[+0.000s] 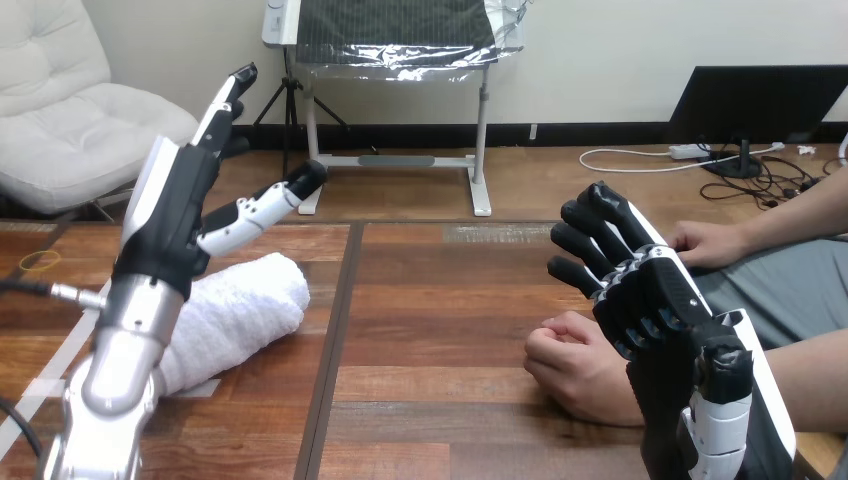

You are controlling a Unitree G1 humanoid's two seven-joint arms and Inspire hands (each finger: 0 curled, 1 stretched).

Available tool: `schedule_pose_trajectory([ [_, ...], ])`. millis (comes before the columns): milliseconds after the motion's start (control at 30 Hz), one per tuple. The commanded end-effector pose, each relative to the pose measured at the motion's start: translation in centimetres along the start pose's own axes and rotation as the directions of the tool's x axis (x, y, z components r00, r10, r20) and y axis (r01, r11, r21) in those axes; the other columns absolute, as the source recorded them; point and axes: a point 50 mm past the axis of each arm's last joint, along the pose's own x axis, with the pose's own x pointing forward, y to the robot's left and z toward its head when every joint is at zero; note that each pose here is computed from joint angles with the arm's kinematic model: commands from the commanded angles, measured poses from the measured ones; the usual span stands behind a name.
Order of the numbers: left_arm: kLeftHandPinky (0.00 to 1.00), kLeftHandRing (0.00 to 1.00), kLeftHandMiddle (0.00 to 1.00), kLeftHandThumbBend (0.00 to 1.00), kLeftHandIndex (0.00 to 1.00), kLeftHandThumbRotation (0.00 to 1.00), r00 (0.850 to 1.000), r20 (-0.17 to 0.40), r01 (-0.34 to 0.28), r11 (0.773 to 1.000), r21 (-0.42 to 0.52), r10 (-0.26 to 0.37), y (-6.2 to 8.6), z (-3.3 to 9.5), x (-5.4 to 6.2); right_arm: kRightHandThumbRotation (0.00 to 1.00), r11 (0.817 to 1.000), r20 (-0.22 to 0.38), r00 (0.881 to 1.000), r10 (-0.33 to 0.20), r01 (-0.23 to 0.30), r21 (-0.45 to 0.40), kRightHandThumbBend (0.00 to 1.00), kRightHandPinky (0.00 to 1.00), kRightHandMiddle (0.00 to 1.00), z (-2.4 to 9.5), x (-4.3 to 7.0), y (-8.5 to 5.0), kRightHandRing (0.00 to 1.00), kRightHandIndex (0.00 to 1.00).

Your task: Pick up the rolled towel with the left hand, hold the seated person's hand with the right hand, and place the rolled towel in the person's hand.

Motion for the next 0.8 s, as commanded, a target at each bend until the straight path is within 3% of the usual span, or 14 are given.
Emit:
schedule_pose_trajectory([
  [0, 0.76, 0.92, 0.98, 0.80, 0.99, 0.53, 1.000, 0.006, 0.018, 0.997, 0.081, -0.019, 0.9, 0.8, 2.5, 1.00, 1.000, 0.085, 0.996, 0.006, -0.005, -0.013, 0.81, 0.87, 0.91, 0.8, 1.4, -0.2, 0.91, 0.92],
  [400, 0.73, 0.89, 0.94, 0.85, 0.97, 0.42, 0.991, -0.128, 0.066, 0.968, 0.244, -0.035, 1.1, -0.7, 4.1, 1.00, 1.000, 0.088, 0.996, 0.000, 0.003, -0.025, 0.81, 0.86, 0.91, 0.9, 1.3, -0.3, 0.90, 0.92],
  [767, 0.77, 0.93, 0.97, 0.87, 0.97, 0.40, 0.959, -0.274, 0.161, 0.932, 0.324, -0.071, 1.2, -1.9, 5.1, 1.00, 1.000, 0.088, 0.996, 0.002, 0.000, -0.024, 0.81, 0.86, 0.91, 0.8, 1.3, -0.2, 0.90, 0.91],
])
